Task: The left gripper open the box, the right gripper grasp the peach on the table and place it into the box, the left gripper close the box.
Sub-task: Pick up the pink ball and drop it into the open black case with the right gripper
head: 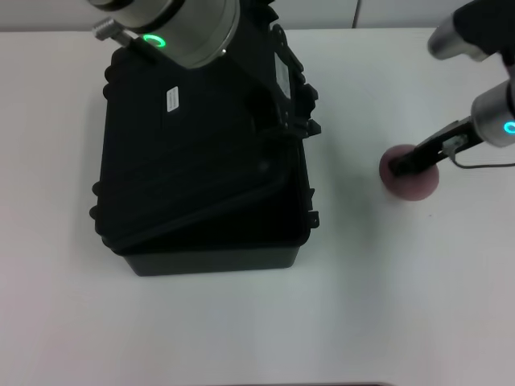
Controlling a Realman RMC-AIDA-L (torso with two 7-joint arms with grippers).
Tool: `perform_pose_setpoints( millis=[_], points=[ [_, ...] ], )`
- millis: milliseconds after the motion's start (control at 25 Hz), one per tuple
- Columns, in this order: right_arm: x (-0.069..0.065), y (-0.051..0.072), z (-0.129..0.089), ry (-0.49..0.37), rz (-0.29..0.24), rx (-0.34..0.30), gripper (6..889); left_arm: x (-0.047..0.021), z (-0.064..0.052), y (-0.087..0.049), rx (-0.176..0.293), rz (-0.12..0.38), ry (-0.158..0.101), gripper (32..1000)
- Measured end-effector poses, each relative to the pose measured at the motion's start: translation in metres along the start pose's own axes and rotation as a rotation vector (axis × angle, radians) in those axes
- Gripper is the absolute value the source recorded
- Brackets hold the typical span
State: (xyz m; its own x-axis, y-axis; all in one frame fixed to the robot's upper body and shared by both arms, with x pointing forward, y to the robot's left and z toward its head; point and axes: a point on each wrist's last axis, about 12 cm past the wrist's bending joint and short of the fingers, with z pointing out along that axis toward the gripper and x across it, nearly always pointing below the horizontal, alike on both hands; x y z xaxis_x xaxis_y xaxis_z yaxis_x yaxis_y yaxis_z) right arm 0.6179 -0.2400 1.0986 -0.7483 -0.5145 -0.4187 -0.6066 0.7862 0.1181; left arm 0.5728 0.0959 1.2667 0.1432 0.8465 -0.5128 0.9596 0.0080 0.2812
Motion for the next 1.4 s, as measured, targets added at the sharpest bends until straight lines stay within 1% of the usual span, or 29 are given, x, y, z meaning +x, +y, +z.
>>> perform_pose_setpoints(
  millis=[160,280,400,560,720,880,1040,1240,1400],
  points=[
    [-0.002,0.000,-0.011,-0.054,0.016,-0.018,232,0.0016,0.000,0.000,-0.001,0.000,-0.001,366],
    [-0.004,0.000,-0.024,-0.121,0.021,-0.028,207,0.0018,0.000,0.000,-0.001,0.002,-0.001,366],
    [-0.008,0.003,-0.036,-0.196,0.017,-0.056,181,0.0023,0.001,0.000,-0.001,0.004,-0.001,366],
    [-0.013,0.010,-0.048,-0.292,-0.022,-0.116,157,0.0029,0.001,0.000,-0.002,0.004,-0.002,366],
    [-0.017,0.018,-0.052,-0.373,-0.090,-0.200,137,0.0030,0.001,0.000,-0.002,0.005,-0.001,366],
    [-0.019,0.023,-0.050,-0.426,-0.137,-0.260,109,0.0031,0.001,0.000,-0.001,0.005,-0.001,366],
    [-0.019,0.027,-0.037,-0.446,-0.164,-0.310,76,0.0031,0.001,0.000,-0.002,0.006,-0.001,366],
    [-0.024,0.027,-0.024,-0.483,-0.201,-0.332,50,0.0030,0.001,0.000,-0.002,0.009,-0.001,366],
    [-0.028,0.026,-0.017,-0.511,-0.230,-0.337,49,0.0017,0.001,0.001,0.003,0.013,-0.010,366]
  ],
)
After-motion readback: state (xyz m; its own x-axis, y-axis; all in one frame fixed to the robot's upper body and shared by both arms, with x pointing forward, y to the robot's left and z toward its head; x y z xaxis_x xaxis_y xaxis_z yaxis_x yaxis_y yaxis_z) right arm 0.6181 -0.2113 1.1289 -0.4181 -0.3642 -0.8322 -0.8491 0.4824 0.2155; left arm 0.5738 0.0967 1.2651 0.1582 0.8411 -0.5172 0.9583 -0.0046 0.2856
